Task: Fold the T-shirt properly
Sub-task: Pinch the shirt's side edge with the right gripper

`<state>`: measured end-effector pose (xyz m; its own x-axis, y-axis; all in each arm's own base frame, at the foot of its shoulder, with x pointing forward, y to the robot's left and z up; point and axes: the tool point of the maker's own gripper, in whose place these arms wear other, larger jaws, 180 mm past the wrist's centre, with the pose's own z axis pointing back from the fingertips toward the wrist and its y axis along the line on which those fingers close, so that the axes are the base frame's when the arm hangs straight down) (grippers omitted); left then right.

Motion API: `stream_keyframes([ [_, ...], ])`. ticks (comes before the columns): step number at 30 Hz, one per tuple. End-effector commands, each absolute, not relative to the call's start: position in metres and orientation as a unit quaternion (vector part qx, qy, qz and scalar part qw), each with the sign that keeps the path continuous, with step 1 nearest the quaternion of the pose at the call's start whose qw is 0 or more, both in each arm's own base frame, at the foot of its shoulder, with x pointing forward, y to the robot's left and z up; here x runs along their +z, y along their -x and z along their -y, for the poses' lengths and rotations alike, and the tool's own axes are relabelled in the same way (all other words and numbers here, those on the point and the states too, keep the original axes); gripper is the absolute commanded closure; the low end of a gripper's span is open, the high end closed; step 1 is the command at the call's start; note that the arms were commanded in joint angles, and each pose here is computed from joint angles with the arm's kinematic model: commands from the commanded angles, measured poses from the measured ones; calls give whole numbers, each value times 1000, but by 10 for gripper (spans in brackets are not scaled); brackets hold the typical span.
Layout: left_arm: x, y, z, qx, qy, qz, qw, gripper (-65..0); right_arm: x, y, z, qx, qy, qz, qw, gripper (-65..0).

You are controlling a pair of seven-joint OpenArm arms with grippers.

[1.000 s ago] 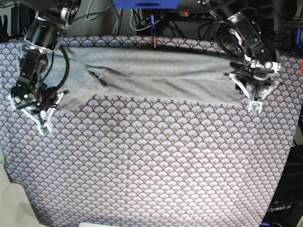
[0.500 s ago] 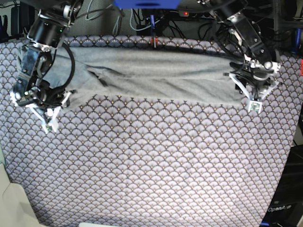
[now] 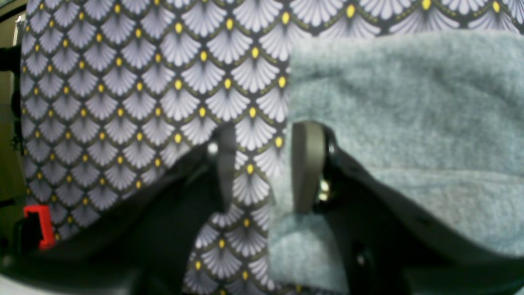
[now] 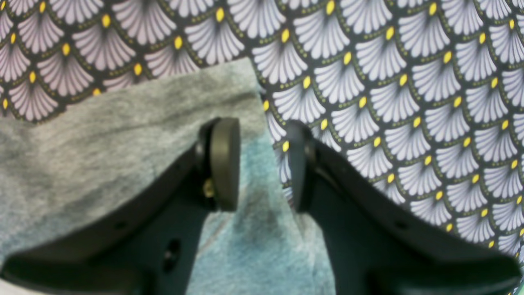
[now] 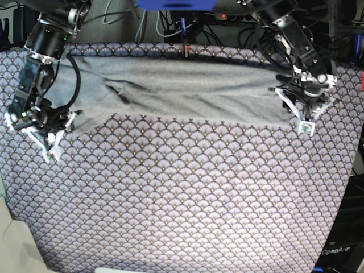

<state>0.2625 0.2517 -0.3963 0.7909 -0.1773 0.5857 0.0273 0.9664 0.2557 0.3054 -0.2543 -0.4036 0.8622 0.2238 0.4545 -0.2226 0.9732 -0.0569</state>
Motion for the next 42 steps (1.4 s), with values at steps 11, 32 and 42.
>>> stream_keyframes([
  [11,-386,-268,-256,-55,-128,334,932,-226,-433,-307,242,95,-48,223,969,-219],
  [32,-374,-268,-263,-60,-152,337,927,-226,-439,-306,236,95,-58,220,969,0],
  [42,-374,-269,-262,-61,-150,341,926,-226,-366,-308,233,134,16,323,937,0],
])
